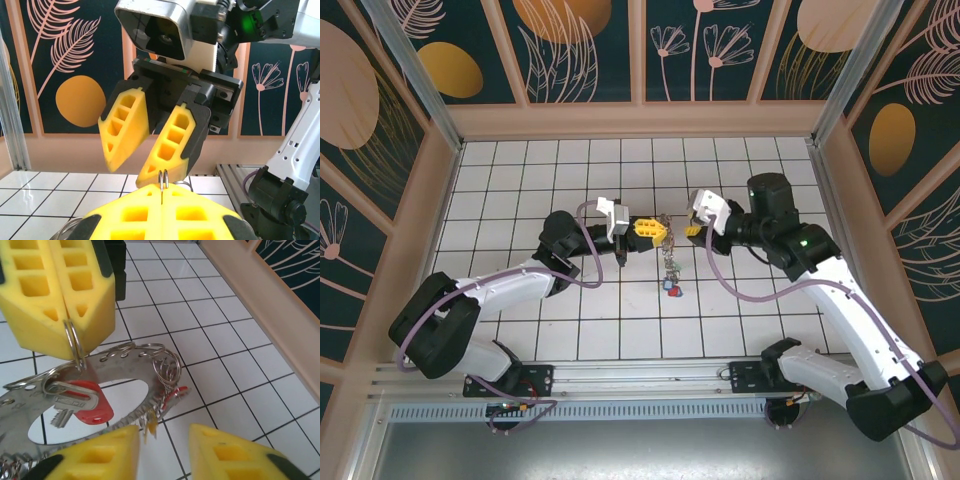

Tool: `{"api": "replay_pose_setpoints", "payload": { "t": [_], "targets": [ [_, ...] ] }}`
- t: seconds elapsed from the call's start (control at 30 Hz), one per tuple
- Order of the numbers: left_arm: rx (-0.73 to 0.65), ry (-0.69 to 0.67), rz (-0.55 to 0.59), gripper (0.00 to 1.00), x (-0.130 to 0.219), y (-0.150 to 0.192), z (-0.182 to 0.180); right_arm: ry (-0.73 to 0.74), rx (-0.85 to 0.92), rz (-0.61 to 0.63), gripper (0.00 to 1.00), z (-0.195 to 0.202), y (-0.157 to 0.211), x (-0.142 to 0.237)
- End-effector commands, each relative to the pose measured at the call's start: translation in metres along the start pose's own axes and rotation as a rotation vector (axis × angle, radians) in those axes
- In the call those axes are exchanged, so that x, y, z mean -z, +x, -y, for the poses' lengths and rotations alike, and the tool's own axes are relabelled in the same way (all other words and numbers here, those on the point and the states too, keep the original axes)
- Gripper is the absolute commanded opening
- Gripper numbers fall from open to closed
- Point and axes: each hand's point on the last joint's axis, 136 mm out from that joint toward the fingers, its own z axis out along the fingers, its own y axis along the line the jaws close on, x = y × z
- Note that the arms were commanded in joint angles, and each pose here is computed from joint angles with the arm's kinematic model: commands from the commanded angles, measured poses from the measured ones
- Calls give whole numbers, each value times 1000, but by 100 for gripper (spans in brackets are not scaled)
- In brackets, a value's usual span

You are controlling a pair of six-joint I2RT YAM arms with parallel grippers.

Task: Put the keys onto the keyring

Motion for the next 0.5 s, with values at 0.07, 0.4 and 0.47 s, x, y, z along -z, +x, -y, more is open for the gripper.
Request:
{"api": "replay_pose_setpoints", "payload": {
  "t": [0.07, 0.4, 0.47],
  "targets": [
    [-77, 20, 68, 0, -2, -24, 6, -154, -25, 143, 37, -18, -31, 14],
    [-79, 21, 72, 0, -2, -26, 7, -254, -68, 216, 33, -20, -41, 1],
    [-81, 21, 76, 0, -2, -28, 7, -258, -79, 199, 32, -20, -37, -5]
  ]
}}
